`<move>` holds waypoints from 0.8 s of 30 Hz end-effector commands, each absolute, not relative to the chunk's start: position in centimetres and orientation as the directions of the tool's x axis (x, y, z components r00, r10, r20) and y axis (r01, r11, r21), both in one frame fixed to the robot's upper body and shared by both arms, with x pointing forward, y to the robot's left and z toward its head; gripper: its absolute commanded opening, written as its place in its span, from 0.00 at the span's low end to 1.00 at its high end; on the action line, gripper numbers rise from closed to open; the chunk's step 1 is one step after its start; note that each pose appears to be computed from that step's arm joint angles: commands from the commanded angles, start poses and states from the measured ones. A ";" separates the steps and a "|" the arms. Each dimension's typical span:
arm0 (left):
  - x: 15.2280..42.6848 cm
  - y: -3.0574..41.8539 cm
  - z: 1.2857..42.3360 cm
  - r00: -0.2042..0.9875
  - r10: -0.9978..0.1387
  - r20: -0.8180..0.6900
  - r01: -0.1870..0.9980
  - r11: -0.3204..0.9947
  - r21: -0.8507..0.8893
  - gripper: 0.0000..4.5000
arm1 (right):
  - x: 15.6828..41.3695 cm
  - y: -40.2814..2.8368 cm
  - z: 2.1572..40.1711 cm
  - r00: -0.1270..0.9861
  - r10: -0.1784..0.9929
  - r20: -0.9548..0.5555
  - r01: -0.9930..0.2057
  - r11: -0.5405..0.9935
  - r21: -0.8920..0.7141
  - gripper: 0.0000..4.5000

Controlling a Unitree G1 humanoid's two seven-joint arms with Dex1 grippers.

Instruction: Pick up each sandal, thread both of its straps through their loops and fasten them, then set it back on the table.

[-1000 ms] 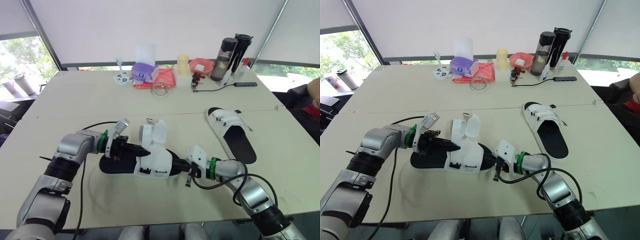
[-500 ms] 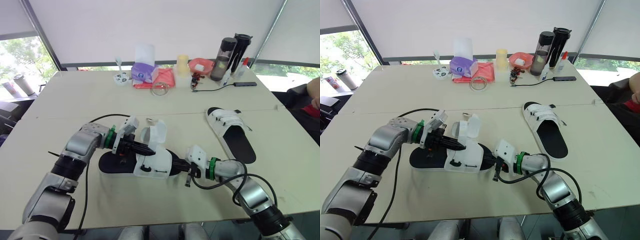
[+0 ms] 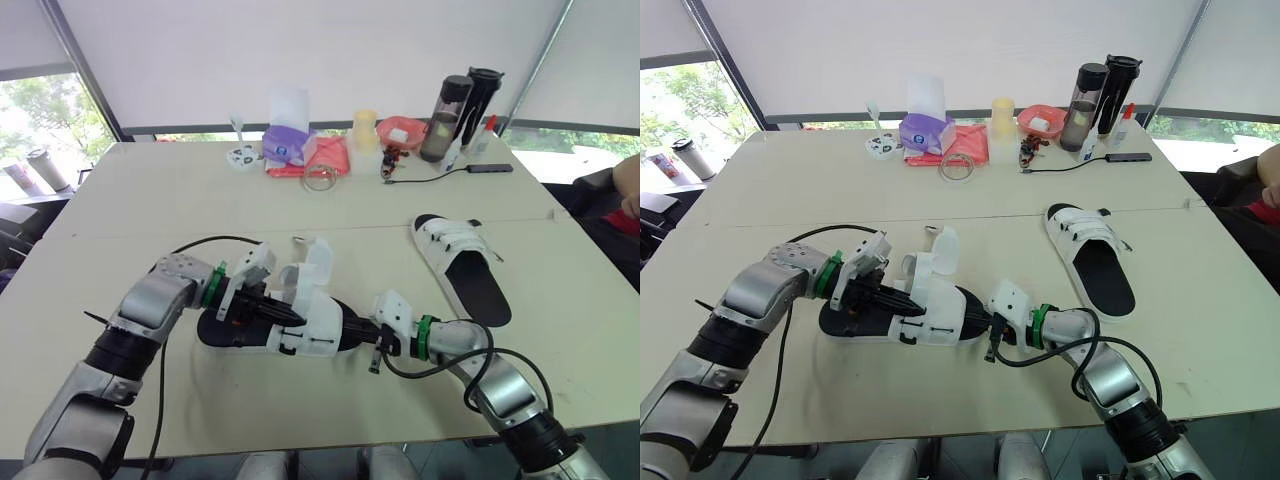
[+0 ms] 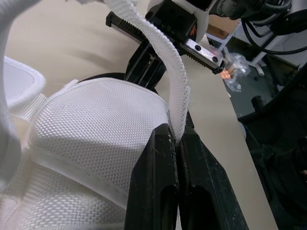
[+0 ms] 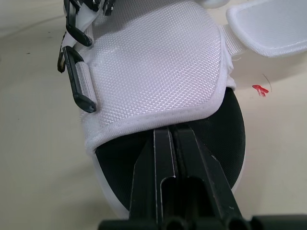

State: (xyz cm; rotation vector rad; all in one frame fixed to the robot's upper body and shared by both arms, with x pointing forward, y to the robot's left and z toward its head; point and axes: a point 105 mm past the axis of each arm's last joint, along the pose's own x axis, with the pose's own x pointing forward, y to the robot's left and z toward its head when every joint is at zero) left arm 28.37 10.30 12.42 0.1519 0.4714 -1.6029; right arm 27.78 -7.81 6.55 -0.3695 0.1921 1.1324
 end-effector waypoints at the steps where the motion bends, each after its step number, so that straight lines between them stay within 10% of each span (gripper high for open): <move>1: 27.9 10.2 12.9 -0.106 -0.925 -0.366 0.979 -0.033 -0.202 0.00 | 27.1 -9.2 1.6 0.395 0.769 -0.502 -0.908 0.411 -0.085 0.00; 11: 28.8 11.4 15.1 0.022 -0.965 -0.261 0.967 0.087 -0.240 0.99 | 27.1 -9.2 1.4 0.392 0.769 -0.504 -0.909 0.409 -0.083 0.00; 24: 21.1 13.8 14.7 -0.009 -0.959 -0.284 0.894 0.119 -0.432 0.99 | 26.7 -9.1 0.9 0.366 0.775 -0.515 -0.919 0.387 -0.071 0.00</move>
